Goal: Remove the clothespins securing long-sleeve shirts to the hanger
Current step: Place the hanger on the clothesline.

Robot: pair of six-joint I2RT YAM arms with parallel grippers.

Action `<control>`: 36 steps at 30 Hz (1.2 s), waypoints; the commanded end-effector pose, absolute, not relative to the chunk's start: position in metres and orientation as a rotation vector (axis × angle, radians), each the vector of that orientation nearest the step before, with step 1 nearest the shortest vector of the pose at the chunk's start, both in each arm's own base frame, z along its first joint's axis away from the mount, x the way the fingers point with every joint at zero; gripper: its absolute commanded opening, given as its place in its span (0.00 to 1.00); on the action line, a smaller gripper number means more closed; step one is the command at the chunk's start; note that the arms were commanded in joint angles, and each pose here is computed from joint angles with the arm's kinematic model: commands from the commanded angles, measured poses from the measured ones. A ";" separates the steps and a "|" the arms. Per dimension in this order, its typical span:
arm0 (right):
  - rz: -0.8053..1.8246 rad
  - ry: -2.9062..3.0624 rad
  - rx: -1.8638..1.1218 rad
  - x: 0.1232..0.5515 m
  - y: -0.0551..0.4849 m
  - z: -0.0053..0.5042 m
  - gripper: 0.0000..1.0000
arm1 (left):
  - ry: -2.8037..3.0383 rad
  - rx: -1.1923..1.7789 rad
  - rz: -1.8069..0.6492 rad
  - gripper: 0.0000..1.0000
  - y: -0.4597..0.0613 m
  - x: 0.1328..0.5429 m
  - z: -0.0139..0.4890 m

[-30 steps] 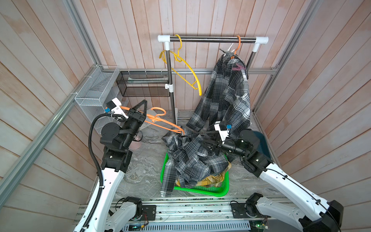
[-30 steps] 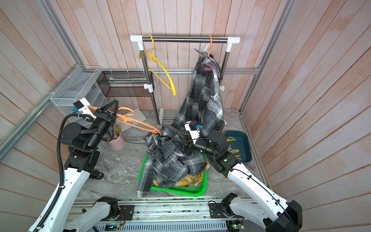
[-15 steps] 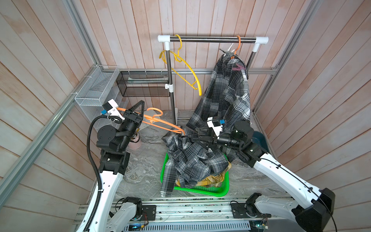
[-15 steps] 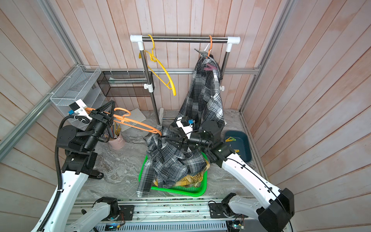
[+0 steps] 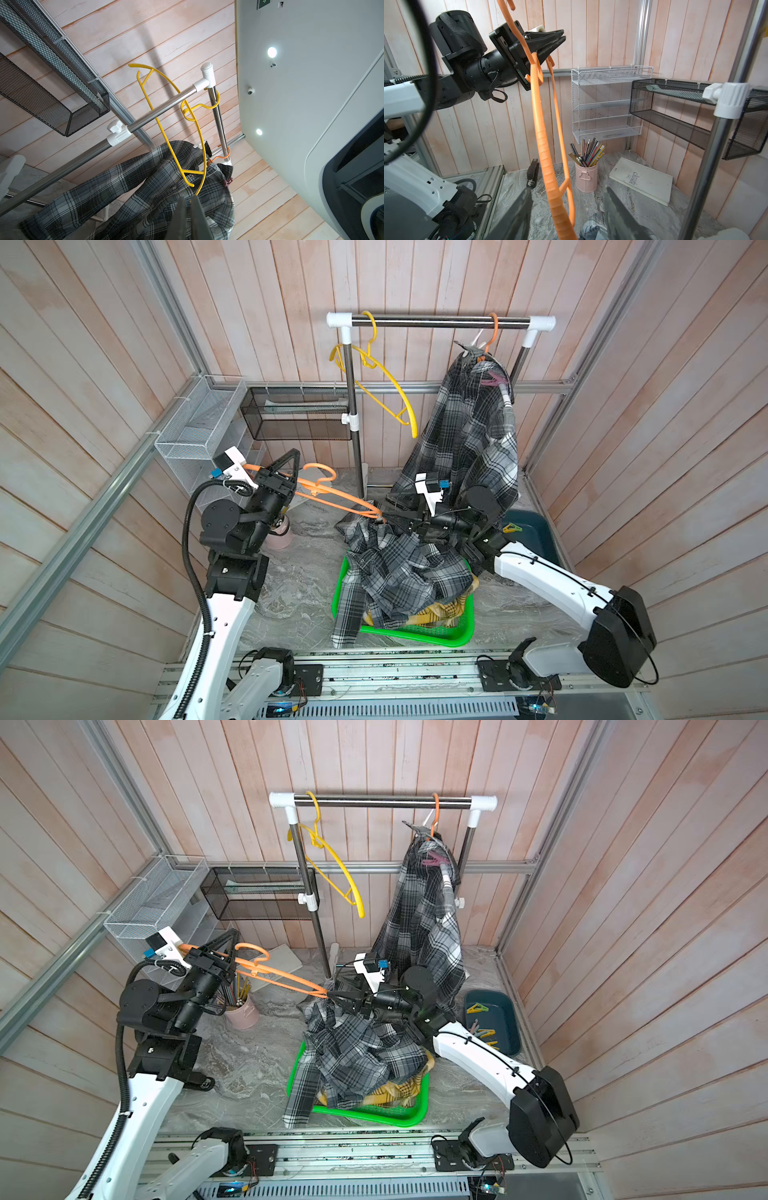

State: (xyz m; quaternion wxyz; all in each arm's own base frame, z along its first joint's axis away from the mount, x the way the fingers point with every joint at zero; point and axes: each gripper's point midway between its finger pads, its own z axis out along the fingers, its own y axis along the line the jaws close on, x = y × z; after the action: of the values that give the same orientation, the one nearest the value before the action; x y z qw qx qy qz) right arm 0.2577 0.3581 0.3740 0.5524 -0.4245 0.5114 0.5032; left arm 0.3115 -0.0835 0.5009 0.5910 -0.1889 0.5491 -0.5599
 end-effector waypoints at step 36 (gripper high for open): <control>1.126 1.356 -0.900 0.279 0.380 0.396 0.00 | 1.222 -0.228 -1.289 0.97 -0.091 0.291 0.524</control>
State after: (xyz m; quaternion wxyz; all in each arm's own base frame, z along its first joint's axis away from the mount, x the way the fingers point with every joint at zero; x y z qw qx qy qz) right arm 0.2715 0.3949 0.3734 0.5270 -0.4084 0.5466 0.5067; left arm 0.3144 -0.0872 0.4996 0.5880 -0.1552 0.5468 -0.5755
